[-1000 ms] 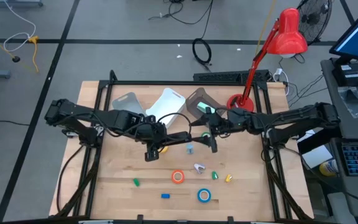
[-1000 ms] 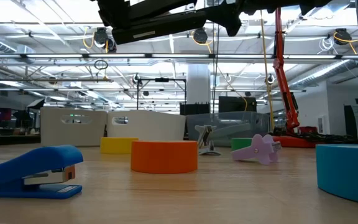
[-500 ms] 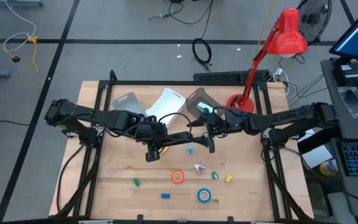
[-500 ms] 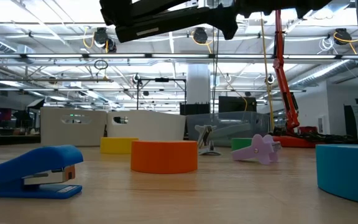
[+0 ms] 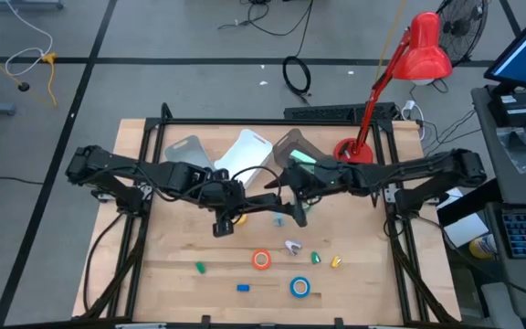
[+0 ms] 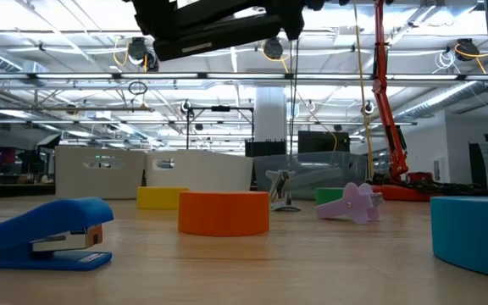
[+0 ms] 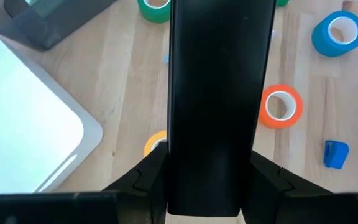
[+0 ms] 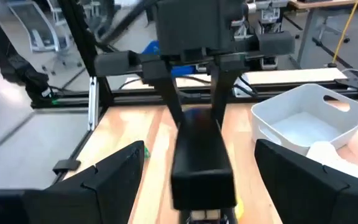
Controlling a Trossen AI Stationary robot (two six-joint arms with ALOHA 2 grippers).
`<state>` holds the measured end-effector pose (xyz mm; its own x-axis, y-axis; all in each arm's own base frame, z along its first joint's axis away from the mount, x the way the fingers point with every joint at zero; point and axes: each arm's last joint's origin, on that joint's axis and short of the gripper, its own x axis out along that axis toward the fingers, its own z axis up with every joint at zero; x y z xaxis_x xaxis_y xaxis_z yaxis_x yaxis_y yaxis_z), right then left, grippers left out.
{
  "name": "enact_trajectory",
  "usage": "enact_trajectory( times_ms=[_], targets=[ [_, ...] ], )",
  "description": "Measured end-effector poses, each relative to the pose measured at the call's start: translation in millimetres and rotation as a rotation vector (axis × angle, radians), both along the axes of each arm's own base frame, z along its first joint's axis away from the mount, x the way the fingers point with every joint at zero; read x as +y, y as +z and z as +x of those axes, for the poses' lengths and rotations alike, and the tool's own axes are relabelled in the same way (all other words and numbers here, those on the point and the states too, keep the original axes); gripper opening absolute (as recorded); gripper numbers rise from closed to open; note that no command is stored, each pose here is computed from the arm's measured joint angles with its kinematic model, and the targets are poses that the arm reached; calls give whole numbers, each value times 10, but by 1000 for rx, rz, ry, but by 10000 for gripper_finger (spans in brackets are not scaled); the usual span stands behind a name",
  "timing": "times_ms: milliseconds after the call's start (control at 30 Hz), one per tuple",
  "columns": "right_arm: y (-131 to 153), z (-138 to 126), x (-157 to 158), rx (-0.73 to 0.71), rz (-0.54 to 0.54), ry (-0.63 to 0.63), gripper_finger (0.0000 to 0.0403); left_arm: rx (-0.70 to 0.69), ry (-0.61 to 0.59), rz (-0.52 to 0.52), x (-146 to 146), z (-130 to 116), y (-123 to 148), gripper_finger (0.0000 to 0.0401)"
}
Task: Pick and place Stapler, Stapler remover, tape
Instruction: Put the big black stapler into the black bin
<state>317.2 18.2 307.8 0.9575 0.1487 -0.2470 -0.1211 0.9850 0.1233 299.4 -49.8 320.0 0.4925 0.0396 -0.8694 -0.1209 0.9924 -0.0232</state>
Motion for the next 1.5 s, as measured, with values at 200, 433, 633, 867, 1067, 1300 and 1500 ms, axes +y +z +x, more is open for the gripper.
enact_trajectory(
  times_ms=[200, 433, 633, 867, 1067, 1300, 1500],
  targets=[
    [71, 102, -6, 81, -59, -35, 302, 13, 7, 18, 7, -13, -7, 143],
    [46, 231, 3, 170, -86, -24, 302, 13, 13, 30, 11, -14, -7, 143],
    [136, 242, 2, 167, -108, -19, 302, 18, 11, 33, 12, -18, -9, 143],
    [119, 235, 2, 184, -110, -19, 302, 15, 11, 33, 12, -16, -8, 143],
    [114, 233, -10, 193, -106, -23, 302, 12, 11, 32, 10, -14, -7, 143],
    [236, 239, -26, 264, -147, -53, 302, 37, 12, 36, 2, 31, -72, 143],
    [274, 204, -27, 318, -145, -58, 302, 75, 4, 35, -13, 108, -184, 143]
  ],
)
